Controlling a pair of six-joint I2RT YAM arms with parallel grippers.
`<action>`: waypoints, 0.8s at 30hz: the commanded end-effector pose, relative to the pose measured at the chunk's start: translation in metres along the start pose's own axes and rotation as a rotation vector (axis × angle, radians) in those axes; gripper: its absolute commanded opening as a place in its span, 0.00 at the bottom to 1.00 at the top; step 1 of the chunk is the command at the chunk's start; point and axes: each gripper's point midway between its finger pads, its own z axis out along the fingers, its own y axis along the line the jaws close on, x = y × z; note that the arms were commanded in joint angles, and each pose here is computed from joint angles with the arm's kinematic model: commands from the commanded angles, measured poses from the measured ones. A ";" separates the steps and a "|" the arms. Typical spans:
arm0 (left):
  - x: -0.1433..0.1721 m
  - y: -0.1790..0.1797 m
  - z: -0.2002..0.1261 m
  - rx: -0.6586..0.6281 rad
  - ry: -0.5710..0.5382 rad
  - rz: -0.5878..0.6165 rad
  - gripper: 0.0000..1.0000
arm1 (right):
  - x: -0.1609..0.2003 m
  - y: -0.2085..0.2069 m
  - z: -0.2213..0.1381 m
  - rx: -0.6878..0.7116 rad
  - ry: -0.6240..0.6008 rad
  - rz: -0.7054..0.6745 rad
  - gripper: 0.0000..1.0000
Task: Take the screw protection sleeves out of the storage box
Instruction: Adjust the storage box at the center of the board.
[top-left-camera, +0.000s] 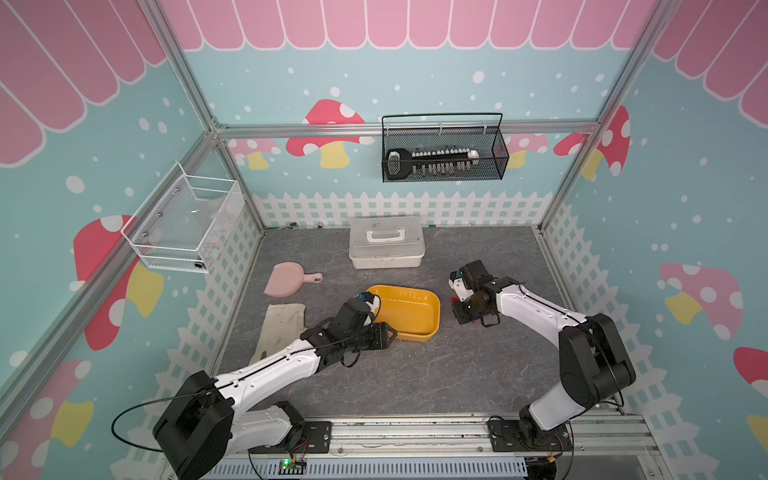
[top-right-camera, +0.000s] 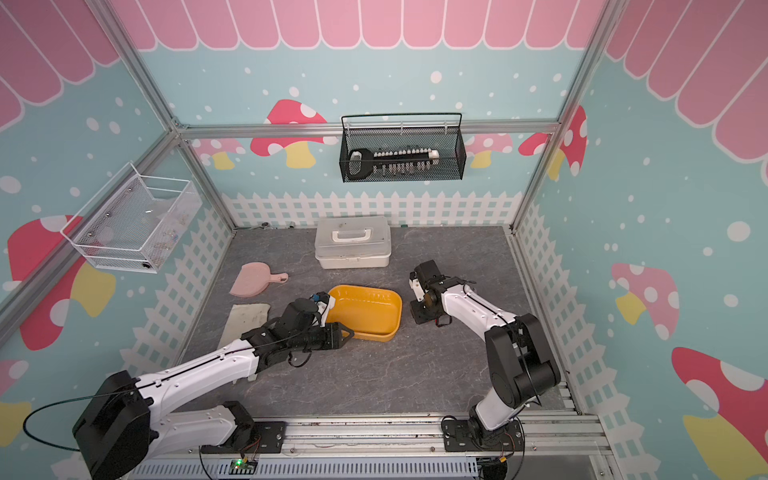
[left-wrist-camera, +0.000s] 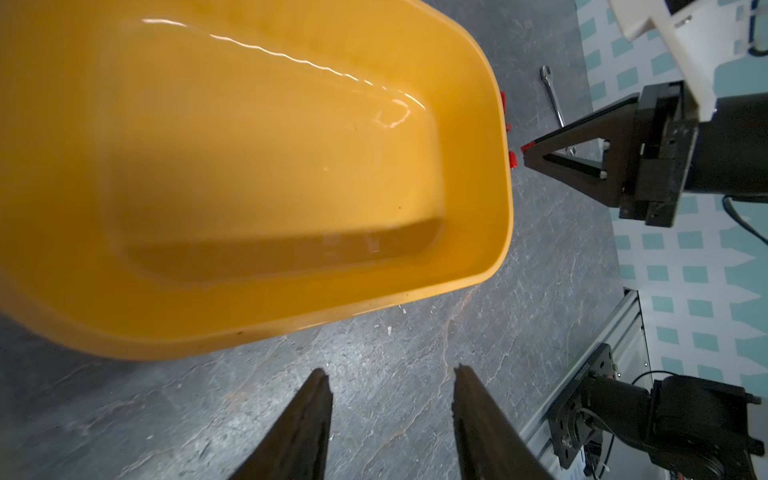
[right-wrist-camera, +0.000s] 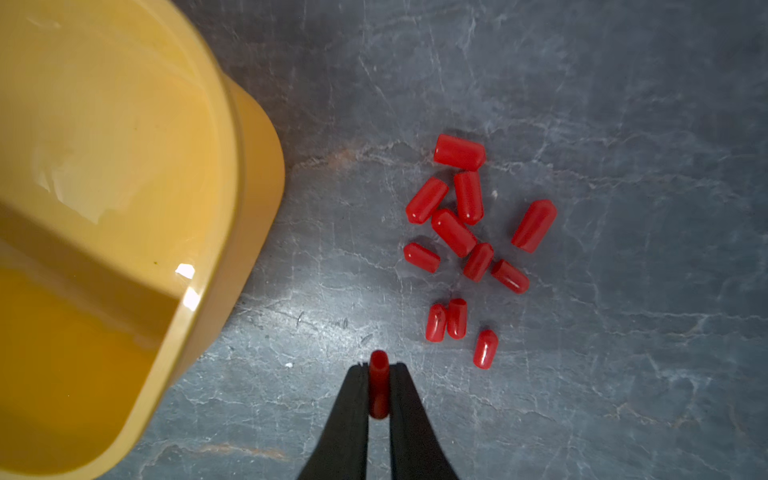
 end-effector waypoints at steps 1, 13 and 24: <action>0.007 -0.014 0.007 0.037 0.064 0.056 0.50 | 0.007 -0.005 0.011 0.011 0.033 0.001 0.15; 0.014 -0.026 0.025 0.063 0.144 0.109 0.51 | 0.009 -0.012 0.029 0.032 0.077 -0.001 0.15; 0.016 -0.037 0.043 0.080 0.171 0.141 0.51 | 0.006 -0.013 0.034 0.032 0.088 -0.008 0.15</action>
